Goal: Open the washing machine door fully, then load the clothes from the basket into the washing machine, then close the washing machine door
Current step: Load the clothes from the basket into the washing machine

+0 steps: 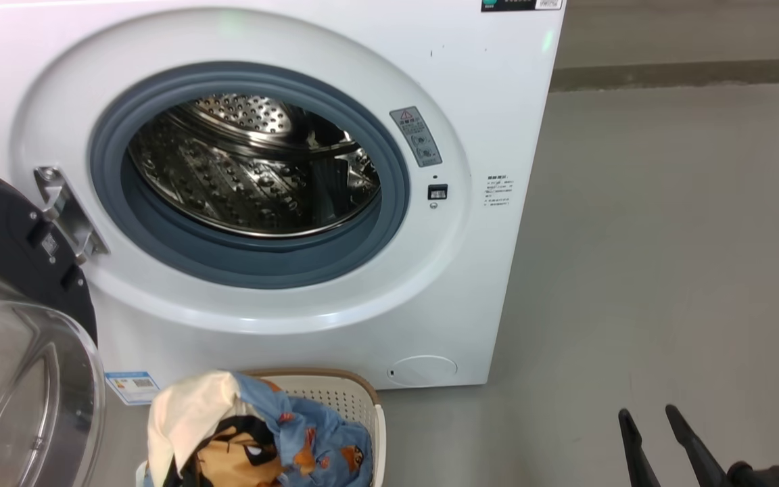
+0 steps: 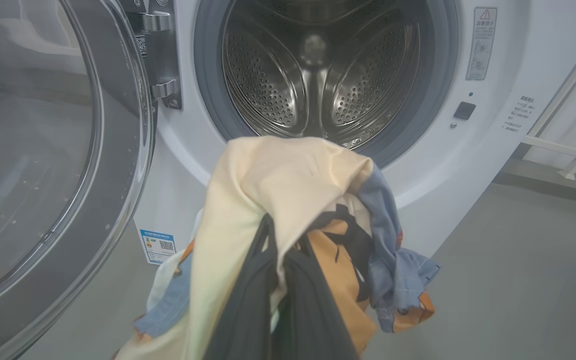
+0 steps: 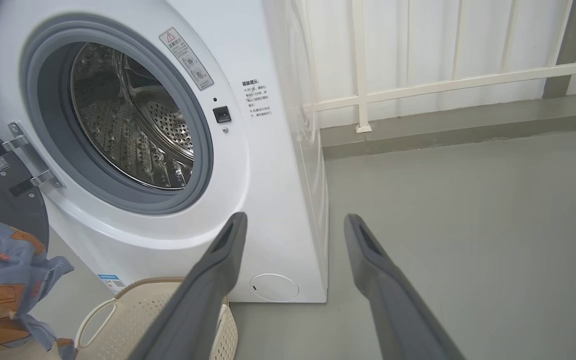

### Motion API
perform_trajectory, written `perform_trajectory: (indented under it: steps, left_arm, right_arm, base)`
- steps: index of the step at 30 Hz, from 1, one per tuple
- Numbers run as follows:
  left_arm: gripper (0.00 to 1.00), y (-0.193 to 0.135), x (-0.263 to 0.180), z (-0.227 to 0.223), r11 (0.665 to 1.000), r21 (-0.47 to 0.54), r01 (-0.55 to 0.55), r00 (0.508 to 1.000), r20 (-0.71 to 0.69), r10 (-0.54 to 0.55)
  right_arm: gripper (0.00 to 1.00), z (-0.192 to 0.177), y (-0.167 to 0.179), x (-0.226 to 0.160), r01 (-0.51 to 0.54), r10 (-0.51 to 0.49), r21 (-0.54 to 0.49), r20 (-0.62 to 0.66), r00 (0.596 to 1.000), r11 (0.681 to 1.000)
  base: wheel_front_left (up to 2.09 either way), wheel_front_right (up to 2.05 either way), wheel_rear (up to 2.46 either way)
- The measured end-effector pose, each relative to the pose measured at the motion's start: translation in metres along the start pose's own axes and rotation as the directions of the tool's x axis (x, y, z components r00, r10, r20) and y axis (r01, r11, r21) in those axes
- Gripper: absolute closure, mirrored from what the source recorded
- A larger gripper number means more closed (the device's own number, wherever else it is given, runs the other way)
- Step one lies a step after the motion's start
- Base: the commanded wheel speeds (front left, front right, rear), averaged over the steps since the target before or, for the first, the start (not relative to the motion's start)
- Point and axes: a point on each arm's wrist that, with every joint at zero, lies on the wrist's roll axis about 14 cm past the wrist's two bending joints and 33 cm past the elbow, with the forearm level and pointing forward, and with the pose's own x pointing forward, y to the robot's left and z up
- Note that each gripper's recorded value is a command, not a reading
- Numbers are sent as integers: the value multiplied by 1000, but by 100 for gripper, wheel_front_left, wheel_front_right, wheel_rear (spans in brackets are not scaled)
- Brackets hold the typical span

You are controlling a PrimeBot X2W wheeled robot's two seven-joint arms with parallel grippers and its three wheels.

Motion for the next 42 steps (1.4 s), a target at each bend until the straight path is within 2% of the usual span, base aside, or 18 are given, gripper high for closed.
perform_trajectory:
  steps: [7,23,35,42]
  left_arm:
    - [100,3,-13,7,1000,4,-15,1000,24,15]
    - [100,-10,0,4,1000,11,29,1000,8,-29]
    - [100,-38,74,27,992,27,124,989,82,-126]
    - [100,-53,132,28,986,60,155,984,77,-159]
  right_arm:
    - [0,-2,-4,-13,11,-12,-45,-9,1000,999]
    - [0,-19,-25,-24,93,-97,-65,-65,993,994]
    - [0,-30,-34,-25,144,-148,-52,-98,984,988]
    - [0,-28,-36,-11,152,-156,-50,-91,983,987]
  base:
    - [0,0,0]
    - [0,0,0]
    - [0,0,0]
    - [0,0,0]
